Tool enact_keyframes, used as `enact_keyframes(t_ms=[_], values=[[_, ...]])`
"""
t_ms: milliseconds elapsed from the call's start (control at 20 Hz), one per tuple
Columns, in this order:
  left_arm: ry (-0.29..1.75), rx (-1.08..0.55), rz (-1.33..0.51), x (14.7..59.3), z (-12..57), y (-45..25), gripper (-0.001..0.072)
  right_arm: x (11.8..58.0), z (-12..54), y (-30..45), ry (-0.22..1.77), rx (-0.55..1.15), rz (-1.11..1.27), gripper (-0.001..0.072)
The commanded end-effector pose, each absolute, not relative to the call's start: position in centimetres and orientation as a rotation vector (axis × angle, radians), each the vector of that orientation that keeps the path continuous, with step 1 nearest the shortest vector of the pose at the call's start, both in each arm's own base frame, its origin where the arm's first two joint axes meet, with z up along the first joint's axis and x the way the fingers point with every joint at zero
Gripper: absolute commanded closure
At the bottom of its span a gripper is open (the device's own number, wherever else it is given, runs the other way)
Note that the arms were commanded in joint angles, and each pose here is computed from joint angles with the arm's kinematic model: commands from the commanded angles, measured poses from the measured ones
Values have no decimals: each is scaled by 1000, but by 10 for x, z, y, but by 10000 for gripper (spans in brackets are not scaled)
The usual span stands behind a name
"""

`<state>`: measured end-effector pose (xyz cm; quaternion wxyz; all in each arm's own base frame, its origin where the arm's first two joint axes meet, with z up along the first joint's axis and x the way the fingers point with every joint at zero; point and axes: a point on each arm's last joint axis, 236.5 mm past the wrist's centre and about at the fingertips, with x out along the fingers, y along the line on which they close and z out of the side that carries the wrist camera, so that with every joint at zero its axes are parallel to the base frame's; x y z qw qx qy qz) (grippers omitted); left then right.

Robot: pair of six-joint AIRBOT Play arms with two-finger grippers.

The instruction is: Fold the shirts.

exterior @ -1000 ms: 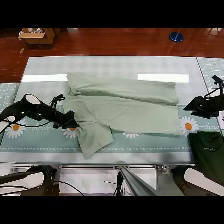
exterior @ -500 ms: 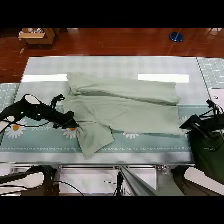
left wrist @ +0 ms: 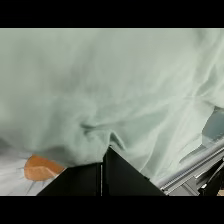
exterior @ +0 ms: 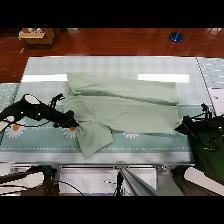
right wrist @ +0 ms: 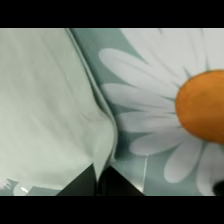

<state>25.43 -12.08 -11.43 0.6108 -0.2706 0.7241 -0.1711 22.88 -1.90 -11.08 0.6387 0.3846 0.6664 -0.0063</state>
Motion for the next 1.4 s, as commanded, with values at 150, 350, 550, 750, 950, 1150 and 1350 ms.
enact_keyframes(t_ms=[150, 350, 550, 750, 950, 1150, 1350], values=[[1513, -571, -538, 289, -54, -131, 681, 265, -49, -8, 1344, 804, 138, 687], [1156, -445, -537, 365, 41, -121, 681, 333, 52, -26, 953, 731, 145, 688], [966, -439, -479, 431, 76, -110, 681, 375, 71, -43, 823, 708, 99, 688], [998, -469, -477, 472, 52, -109, 681, 420, 35, -28, 808, 714, 70, 689], [1000, -470, -478, 515, 34, -106, 681, 457, -3, -27, 793, 723, 0, 689], [1016, -476, -473, 542, 9, -103, 681, 496, -10, -43, 762, 701, -29, 688], [1080, -499, -462, 548, -32, -103, 679, 515, -30, -47, 791, 710, -32, 687]])
